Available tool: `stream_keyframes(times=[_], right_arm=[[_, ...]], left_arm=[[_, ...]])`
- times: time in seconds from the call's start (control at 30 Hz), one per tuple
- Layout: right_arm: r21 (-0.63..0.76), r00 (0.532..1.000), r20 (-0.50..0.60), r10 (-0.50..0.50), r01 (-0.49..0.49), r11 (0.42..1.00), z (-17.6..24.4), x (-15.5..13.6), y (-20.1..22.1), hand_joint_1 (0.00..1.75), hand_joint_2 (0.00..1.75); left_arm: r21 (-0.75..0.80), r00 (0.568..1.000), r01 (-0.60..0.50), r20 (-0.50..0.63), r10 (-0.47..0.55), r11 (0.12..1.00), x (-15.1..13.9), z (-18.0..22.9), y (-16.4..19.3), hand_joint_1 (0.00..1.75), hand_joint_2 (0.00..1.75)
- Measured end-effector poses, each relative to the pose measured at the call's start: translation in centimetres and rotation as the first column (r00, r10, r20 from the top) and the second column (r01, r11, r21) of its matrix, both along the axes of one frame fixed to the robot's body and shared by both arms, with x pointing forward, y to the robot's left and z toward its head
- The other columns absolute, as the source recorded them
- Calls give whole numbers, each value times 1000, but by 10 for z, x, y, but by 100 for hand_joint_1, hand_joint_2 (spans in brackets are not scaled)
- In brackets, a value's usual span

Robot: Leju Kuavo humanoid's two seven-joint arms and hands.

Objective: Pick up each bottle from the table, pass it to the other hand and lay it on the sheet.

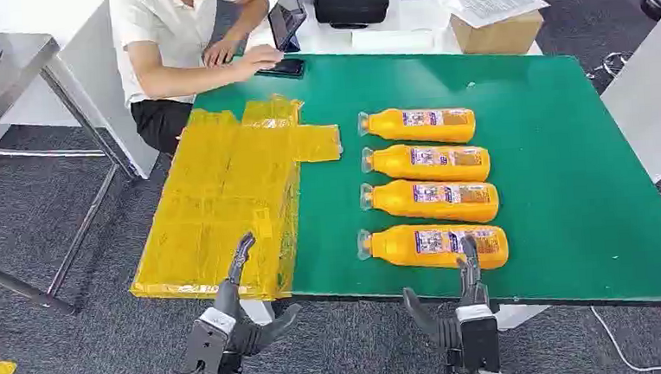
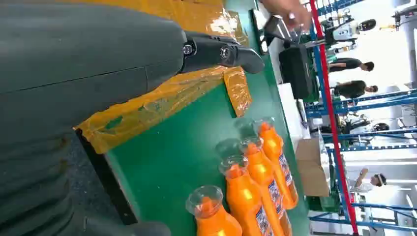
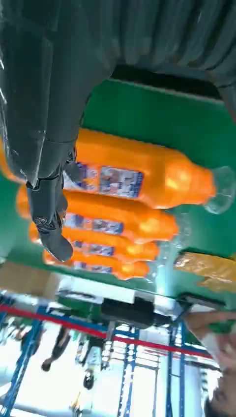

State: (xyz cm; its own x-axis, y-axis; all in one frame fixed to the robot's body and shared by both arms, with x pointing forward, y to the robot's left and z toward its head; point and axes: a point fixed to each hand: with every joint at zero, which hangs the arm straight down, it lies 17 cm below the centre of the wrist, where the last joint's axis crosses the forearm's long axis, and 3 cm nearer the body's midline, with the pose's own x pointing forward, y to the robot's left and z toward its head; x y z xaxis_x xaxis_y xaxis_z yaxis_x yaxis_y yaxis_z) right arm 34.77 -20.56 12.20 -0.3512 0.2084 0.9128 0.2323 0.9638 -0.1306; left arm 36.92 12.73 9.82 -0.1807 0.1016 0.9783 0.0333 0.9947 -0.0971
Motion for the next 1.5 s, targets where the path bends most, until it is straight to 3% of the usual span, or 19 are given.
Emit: stream_keyframes(times=[0.2,0.33,0.57,0.7,0.87,1.07,1.23,1.37,1.5], right_arm=[[-164,996,62,-64,73,984,12,-2,-15,0,175],[-380,991,108,-73,109,919,18,2,-19,0,175],[-463,989,121,-81,128,877,17,10,-31,0,175],[-554,989,125,-83,138,821,18,23,-38,0,175],[-709,994,71,-84,109,697,-1,39,-52,0,175],[-861,998,-1,-68,34,507,-27,54,-63,0,175],[-906,994,-99,-47,-70,417,-53,64,-72,0,175],[-947,991,-133,-30,-119,299,-69,65,-77,0,175],[-958,987,-163,-15,-154,242,-81,62,-81,0,175]], left_arm=[[-1,1000,0,-3,0,1000,0,-2,1,0,175],[5,1000,28,8,-28,1000,5,1,-5,0,175],[18,998,62,14,-62,998,10,2,-14,0,175],[22,994,105,27,-105,994,14,7,-26,0,175],[24,989,144,22,-144,989,13,6,-39,0,175],[18,985,170,29,-170,985,18,12,-50,0,175],[12,982,188,26,-188,982,18,13,-58,0,175],[12,978,206,26,-206,979,17,14,-65,0,175],[12,977,210,23,-211,978,18,14,-68,0,175]])
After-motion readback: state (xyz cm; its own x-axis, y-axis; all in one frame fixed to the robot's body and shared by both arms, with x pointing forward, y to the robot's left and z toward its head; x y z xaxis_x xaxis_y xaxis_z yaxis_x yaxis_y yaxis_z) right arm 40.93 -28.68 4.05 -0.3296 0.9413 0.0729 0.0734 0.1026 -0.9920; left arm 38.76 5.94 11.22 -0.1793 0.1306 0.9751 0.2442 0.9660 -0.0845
